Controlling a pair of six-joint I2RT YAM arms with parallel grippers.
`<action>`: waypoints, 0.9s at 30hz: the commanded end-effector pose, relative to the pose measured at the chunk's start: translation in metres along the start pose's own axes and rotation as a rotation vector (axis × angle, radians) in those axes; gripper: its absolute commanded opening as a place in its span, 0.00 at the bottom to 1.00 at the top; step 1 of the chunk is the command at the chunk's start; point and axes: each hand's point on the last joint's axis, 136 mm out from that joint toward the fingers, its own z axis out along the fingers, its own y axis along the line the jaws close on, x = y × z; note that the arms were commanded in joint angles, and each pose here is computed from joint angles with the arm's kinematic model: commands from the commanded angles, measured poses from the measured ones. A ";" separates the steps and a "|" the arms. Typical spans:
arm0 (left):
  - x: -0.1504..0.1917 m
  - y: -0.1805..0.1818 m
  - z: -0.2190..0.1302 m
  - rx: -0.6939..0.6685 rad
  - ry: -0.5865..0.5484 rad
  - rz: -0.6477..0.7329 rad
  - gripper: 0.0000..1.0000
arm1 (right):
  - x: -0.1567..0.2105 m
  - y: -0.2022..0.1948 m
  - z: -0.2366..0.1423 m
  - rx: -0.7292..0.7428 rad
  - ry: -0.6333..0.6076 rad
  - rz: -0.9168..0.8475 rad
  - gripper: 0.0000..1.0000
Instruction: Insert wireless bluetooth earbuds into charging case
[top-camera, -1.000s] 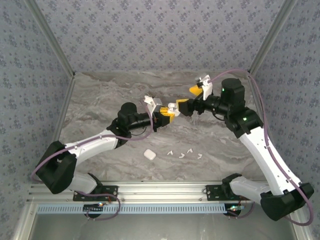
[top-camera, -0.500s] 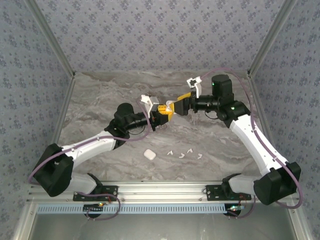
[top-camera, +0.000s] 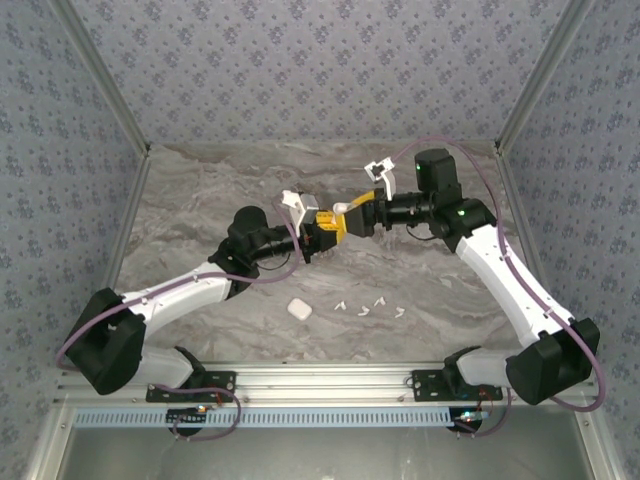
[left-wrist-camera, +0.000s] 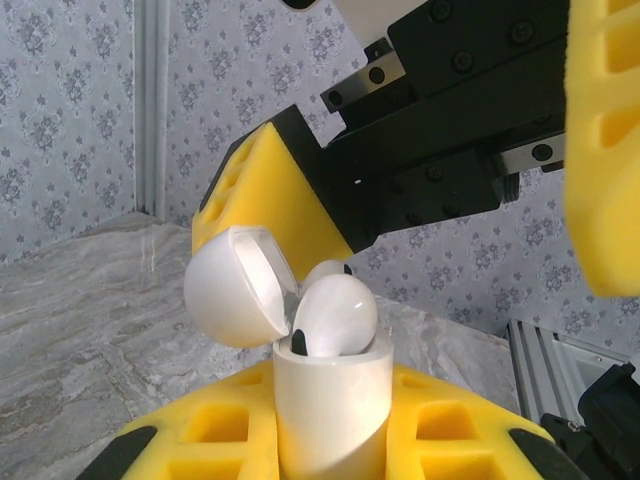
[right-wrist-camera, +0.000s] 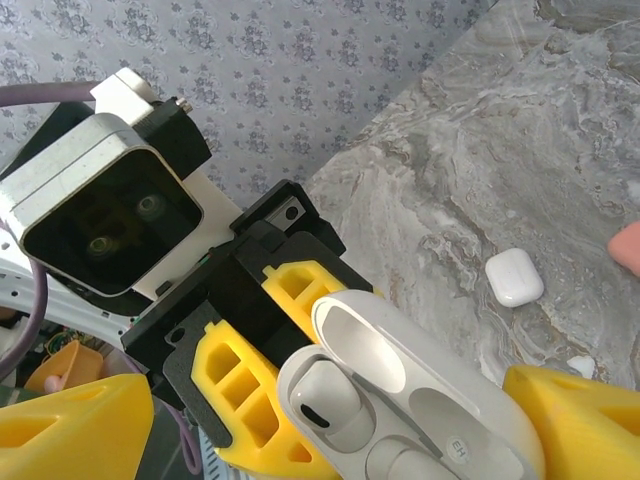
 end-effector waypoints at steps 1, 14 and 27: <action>-0.019 0.003 0.000 -0.027 -0.036 0.035 0.00 | -0.002 0.033 -0.012 -0.058 0.002 -0.067 0.92; -0.020 0.007 0.001 -0.036 -0.033 0.028 0.00 | 0.006 0.021 -0.015 0.026 0.008 -0.071 0.93; 0.032 0.068 -0.006 -0.282 0.130 -0.167 0.00 | -0.022 -0.042 -0.070 0.443 -0.207 -0.009 1.00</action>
